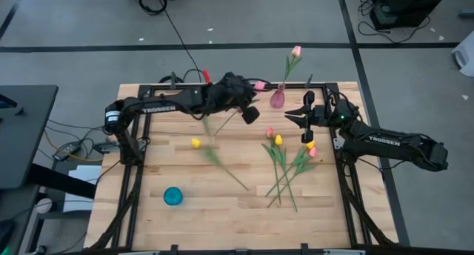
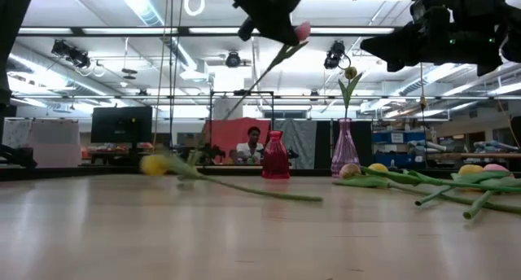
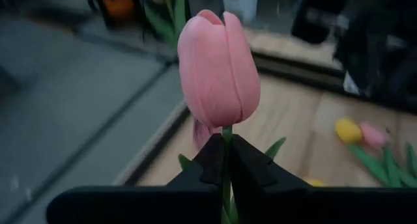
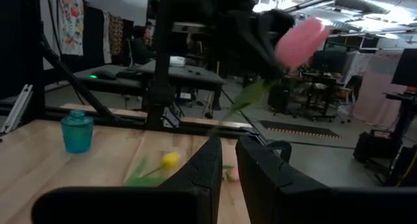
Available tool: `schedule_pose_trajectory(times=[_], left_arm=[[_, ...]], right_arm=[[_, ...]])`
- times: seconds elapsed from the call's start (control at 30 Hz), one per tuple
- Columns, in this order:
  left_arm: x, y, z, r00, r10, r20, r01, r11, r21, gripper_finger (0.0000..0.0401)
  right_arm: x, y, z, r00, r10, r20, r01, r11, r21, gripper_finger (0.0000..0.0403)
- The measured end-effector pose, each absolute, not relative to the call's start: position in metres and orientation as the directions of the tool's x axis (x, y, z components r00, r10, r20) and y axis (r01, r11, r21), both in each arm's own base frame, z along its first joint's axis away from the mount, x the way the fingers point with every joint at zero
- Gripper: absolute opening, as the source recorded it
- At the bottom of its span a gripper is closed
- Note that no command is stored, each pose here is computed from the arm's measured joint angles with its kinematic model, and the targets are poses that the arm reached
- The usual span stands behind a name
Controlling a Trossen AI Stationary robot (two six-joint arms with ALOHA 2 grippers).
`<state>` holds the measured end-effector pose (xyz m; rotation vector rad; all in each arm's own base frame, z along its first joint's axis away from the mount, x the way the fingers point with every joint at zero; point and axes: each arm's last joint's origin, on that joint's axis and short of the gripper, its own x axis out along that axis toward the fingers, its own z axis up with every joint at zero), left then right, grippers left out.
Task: Sort flowers into vase by color
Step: Put the pink tulip into the red vase
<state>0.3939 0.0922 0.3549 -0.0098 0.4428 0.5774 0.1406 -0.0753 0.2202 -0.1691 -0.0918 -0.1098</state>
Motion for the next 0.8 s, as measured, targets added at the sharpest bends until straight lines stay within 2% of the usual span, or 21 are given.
schedule_pose_trajectory(times=[0.3, 0.57, 0.8], left_arm=[[0.397, 0.123, 0.349, 0.793, 0.589, -0.154, -0.57, 0.808, 0.149, 0.0023], [0.39, 0.149, 0.359, 0.846, 0.532, 0.047, -0.534, 0.843, 0.065, 0.0023], [0.386, 0.157, 0.366, 0.836, 0.536, 0.114, -0.544, 0.837, 0.054, 0.0023]], right_arm=[[0.141, -0.075, 0.221, 0.991, -0.078, 0.104, 0.094, 0.983, -0.159, 0.0061], [0.141, -0.075, 0.221, 0.991, -0.079, 0.104, 0.096, 0.982, -0.163, 0.0061], [0.141, -0.075, 0.22, 0.992, -0.08, 0.102, 0.096, 0.981, -0.166, 0.0061]])
